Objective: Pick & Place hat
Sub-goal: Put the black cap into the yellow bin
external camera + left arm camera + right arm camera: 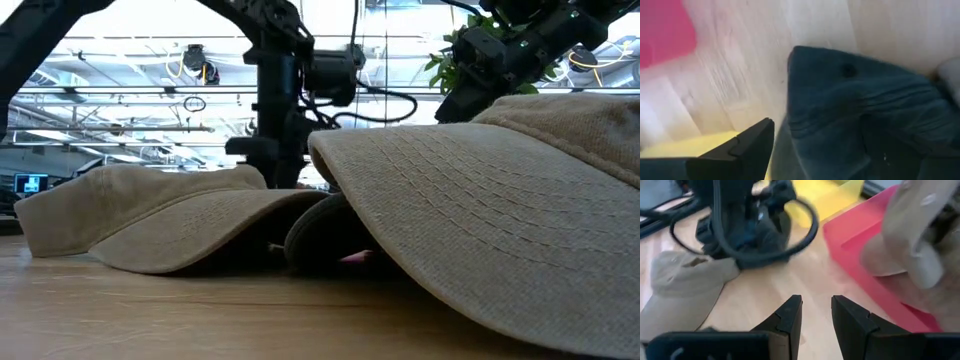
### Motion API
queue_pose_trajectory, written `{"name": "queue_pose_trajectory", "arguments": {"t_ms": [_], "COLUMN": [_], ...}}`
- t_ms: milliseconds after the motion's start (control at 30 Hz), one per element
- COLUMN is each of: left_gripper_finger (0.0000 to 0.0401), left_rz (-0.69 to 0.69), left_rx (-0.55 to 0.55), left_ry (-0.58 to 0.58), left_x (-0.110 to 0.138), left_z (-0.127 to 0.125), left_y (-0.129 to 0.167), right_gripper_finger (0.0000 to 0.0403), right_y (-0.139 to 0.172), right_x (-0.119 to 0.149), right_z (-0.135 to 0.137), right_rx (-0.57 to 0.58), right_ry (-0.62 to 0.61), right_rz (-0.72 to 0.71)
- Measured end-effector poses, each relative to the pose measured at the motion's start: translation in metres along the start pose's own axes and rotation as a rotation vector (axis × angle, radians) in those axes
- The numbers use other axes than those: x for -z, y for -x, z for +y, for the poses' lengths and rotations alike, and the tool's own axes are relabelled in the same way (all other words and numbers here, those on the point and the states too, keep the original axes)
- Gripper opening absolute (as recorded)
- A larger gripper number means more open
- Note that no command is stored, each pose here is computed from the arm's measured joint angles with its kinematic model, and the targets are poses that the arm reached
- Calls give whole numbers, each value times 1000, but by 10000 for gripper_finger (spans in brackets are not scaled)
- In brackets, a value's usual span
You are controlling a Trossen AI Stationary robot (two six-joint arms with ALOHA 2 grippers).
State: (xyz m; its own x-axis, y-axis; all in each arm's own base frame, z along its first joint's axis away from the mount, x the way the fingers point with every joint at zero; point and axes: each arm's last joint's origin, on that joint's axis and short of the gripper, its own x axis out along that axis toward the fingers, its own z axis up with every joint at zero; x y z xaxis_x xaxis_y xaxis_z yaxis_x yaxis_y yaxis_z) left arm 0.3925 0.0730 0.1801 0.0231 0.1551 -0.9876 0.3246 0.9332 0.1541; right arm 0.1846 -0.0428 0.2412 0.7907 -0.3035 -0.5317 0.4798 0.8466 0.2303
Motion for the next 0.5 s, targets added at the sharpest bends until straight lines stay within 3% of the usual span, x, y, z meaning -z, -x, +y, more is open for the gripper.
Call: {"name": "queue_pose_trajectory", "arguments": {"t_ms": [133, 267, 367, 500], "left_gripper_finger": [286, 244, 182, 57], "left_rz": [34, 66, 82, 82], "left_rx": [17, 39, 42, 37], "left_ry": [-105, -152, -181, -162], "left_x": [-3, -7, -10, -13], "left_z": [-1, -5, -11, -17], "left_y": [-16, -30, -33, -32], "right_gripper_finger": [93, 93, 93, 93], "right_y": [0, 0, 0, 0], "right_x": [-3, -6, -7, -8], "right_z": [0, 1, 2, 2], "right_rx": [9, -1, -4, -8], "right_ry": [-11, -15, -16, -9], "right_rz": [-36, -65, -73, -84]}}
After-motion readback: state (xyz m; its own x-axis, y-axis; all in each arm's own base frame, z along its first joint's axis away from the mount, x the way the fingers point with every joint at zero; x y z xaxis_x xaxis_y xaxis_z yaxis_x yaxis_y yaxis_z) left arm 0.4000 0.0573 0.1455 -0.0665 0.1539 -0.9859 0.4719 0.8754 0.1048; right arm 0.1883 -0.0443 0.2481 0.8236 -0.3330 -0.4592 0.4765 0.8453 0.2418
